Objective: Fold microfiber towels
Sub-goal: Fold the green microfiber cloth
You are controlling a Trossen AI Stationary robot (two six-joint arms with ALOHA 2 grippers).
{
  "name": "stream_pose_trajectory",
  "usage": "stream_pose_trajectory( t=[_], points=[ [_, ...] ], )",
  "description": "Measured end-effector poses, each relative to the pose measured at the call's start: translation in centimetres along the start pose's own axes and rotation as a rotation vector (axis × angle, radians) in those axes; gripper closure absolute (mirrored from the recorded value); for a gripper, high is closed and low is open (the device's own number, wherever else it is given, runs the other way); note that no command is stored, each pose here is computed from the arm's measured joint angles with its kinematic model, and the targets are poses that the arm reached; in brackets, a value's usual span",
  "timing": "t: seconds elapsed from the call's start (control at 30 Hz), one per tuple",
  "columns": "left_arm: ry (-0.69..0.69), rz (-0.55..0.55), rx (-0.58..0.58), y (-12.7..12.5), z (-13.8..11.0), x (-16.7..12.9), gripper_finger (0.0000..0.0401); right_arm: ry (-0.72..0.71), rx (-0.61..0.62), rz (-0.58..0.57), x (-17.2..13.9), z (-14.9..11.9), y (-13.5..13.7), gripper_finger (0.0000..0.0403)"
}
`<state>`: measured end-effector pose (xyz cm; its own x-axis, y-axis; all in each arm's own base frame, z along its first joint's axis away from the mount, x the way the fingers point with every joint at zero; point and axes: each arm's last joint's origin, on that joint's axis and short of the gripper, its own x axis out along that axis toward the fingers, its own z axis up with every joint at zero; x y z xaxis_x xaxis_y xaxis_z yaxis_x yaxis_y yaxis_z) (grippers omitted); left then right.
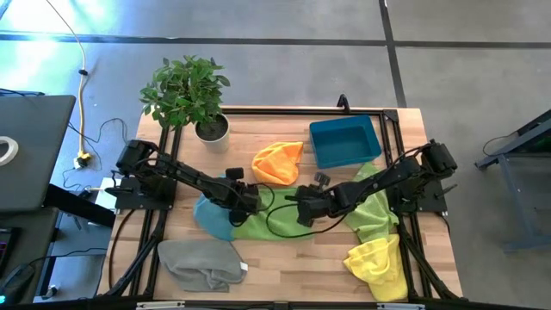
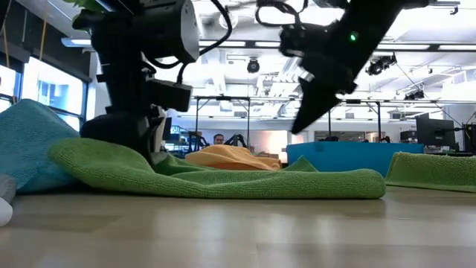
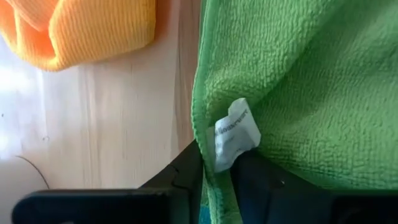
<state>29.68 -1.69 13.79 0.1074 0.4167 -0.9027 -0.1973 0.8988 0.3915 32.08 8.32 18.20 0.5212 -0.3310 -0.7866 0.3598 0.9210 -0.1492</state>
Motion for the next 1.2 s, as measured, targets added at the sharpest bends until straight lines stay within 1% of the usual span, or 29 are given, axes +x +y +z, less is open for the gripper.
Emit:
stream_pose_trajectory(
  t=[0.07,0.17,0.37,0.5,0.57,0.6,0.73,0.8,0.93,1.03,1.13,1.2],
  points=[
    [-0.012,-0.003,-0.006,0.1,0.3,-0.4,0.0327,-0.034,0.006,0.053,0.3,0.2,0.4,0.0300],
    [-0.031,-0.008,-0.008,0.3,0.8,-1.1,0.0325,-0.037,0.004,0.060,1.2,-0.2,0.8,0.0300],
    [0.007,0.051,0.063,0.9,1.2,-2.2,0.0321,0.044,0.002,0.052,3.5,-1.3,1.1,0.0300],
    [0.026,0.049,0.070,1.0,1.3,-2.6,0.0307,0.092,-0.009,0.049,4.8,-1.9,1.1,0.0300],
    [0.044,0.017,0.072,0.9,1.2,-2.8,0.0298,0.120,-0.013,0.040,5.1,-2.1,0.9,0.0300],
    [0.054,-0.018,0.068,0.8,1.2,-2.9,0.0295,0.136,-0.012,0.030,5.2,-2.2,0.6,0.0300],
    [0.101,-0.220,0.060,-0.1,1.1,-3.3,0.0291,0.201,-0.005,-0.037,5.2,-2.6,-0.3,0.0300],
    [0.087,-0.274,0.075,-0.8,1.2,-3.6,0.0293,0.223,-0.013,-0.067,5.2,-2.8,-0.6,0.0300],
    [-0.013,-0.311,0.135,-2.0,1.7,-4.1,0.0296,0.244,-0.025,-0.083,5.1,-3.0,-0.8,0.0300],
    [-0.127,-0.345,0.175,-2.8,2.5,-4.5,0.0297,0.258,-0.025,-0.092,5.1,-3.1,-0.9,0.0300],
    [-0.215,-0.366,0.176,-3.3,3.2,-4.8,0.0297,0.264,-0.027,-0.095,5.0,-3.2,-0.9,0.0300],
    [-0.248,-0.374,0.166,-3.4,3.5,-4.9,0.0297,0.265,-0.027,-0.095,5.0,-3.2,-0.9,0.0300]
  ],
)
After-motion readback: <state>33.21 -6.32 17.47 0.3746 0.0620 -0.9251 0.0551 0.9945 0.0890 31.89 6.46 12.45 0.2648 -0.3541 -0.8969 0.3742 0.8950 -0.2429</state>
